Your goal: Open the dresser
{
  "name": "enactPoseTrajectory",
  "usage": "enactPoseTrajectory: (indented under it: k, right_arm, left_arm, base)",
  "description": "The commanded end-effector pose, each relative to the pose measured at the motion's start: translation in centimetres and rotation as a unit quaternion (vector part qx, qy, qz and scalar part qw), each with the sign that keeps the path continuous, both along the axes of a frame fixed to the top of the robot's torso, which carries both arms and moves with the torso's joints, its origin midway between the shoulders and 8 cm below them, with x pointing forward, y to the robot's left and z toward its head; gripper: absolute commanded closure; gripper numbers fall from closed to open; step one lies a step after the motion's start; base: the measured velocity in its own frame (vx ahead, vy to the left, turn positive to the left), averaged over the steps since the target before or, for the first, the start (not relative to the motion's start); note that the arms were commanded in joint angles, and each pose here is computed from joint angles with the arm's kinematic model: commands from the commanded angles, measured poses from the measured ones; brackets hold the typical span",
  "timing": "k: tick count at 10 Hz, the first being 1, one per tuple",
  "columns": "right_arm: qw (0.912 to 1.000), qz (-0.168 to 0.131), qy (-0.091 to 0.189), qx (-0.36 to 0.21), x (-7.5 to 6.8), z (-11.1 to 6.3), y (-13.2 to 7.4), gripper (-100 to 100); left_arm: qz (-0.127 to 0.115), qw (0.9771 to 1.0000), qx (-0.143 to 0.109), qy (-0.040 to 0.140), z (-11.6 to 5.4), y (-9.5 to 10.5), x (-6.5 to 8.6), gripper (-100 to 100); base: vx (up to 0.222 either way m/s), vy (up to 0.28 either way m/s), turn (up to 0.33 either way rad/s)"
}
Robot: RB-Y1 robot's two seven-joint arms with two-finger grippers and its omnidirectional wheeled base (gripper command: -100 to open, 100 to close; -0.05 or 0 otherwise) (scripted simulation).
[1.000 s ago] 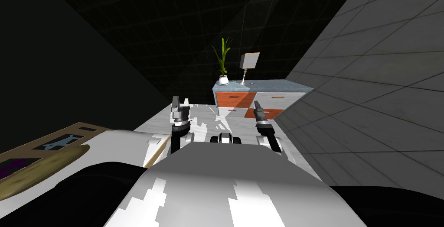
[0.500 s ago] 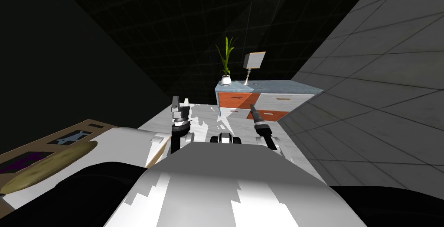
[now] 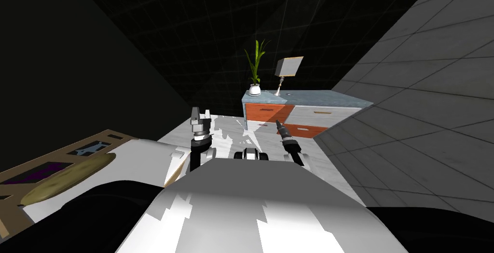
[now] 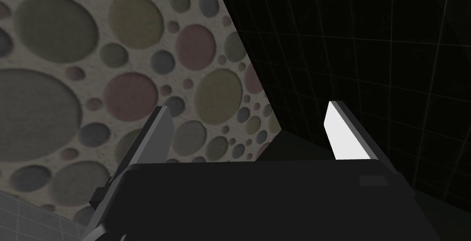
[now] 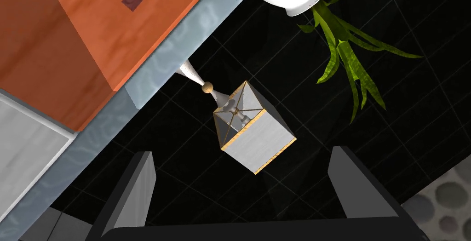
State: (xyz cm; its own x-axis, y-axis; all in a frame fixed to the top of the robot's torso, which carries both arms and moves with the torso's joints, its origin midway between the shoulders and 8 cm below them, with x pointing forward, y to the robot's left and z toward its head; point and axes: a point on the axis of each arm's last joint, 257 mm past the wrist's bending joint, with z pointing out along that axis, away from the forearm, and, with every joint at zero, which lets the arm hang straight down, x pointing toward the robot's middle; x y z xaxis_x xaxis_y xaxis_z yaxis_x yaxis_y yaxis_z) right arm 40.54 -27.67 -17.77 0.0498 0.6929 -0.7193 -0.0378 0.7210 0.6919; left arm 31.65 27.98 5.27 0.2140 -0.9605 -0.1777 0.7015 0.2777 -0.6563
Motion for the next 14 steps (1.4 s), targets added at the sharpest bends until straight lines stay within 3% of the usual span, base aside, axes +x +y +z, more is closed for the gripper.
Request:
enactPoseTrajectory:
  k: [1, 2, 3, 4, 5, 6, 7, 9, 10, 11, 12, 13, 14]
  right_arm:
    - [0.9979, -0.015, 0.035, -0.052, 0.1, -2.7, -0.7, -100]
    - [0.9977, -0.016, 0.035, -0.056, 0.1, -2.7, -0.8, -100]
    - [0.9939, -0.029, 0.065, -0.084, -0.1, -4.8, -1.4, -100]
    - [0.9927, -0.029, 0.065, -0.097, -0.1, -4.8, -1.4, -100]
    - [0.9875, -0.04, 0.093, -0.121, -0.3, -6.8, -2.0, -100]
    - [0.9852, -0.042, 0.095, -0.137, -0.3, -6.8, -2.1, -100]
    - [0.9782, -0.052, 0.122, -0.16, -0.7, -8.7, -2.7, -100]
    - [0.9741, -0.055, 0.123, -0.182, -0.7, -8.7, -2.9, -100]
    - [0.9637, -0.066, 0.152, -0.209, -1.2, -10.6, -3.7, -100]
    - [0.9606, -0.067, 0.151, -0.223, -1.2, -10.5, -3.8, -100]
    - [0.9494, -0.075, 0.176, -0.249, -1.7, -12.2, -4.4, -100]
    - [0.9446, -0.079, 0.177, -0.265, -1.7, -12.1, -4.6, -100]
    - [0.9325, -0.082, 0.197, -0.291, -2.1, -13.5, -5.0, -100]
  left_arm:
    - [0.0, 1.0, 0.0, 0.0, 0.0, 0.0, 0.0, 0]
    - [0.0, 1.0, 0.0, 0.0, 0.0, 0.0, 0.0, 0]
    - [0.0, 1.0, 0.0, 0.0, 0.0, 0.0, 0.0, 0]
    - [0.0, 1.0, 0.0, 0.0, 0.0, 0.0, 0.0, 0]
    - [0.0, 1.0, 0.0, 0.0, 0.0, 0.0, 0.0, 0]
    - [0.0, 1.0, 0.0, 0.0, 0.0, 0.0, 0.0, 0]
    - [0.0, 1.0, 0.0, 0.0, 0.0, 0.0, 0.0, 0]
    - [0.0, 1.0, 0.0, 0.0, 0.0, 0.0, 0.0, 0]
    - [0.0, 1.0, 0.0, 0.0, 0.0, 0.0, 0.0, 0]
    - [0.0, 1.0, 0.0, 0.0, 0.0, 0.0, 0.0, 0]
    - [0.0, 1.0, 0.0, 0.0, 0.0, 0.0, 0.0, 0]
    - [0.0, 1.0, 0.0, 0.0, 0.0, 0.0, 0.0, 0]
    - [0.0, 1.0, 0.0, 0.0, 0.0, 0.0, 0.0, 0]
  base:
    - [0.054, 0.036, 0.056]
    - [0.023, 0.014, -0.008]
    - [0.034, 0.027, 0.12]
    - [0.039, 0.027, 0.059]
    - [0.051, 0.029, 0.108]
    - [0.054, 0.023, 0.062]
    - [0.082, 0.026, 0.128]
    - [0.042, 0.022, 0.019]
    - [0.04, 0.018, 0.133]
    - [0.045, 0.014, 0.071]
    - [0.054, 0.025, 0.101]
    - [0.052, 0.021, 0.077]
    - [0.064, 0.013, 0.124]
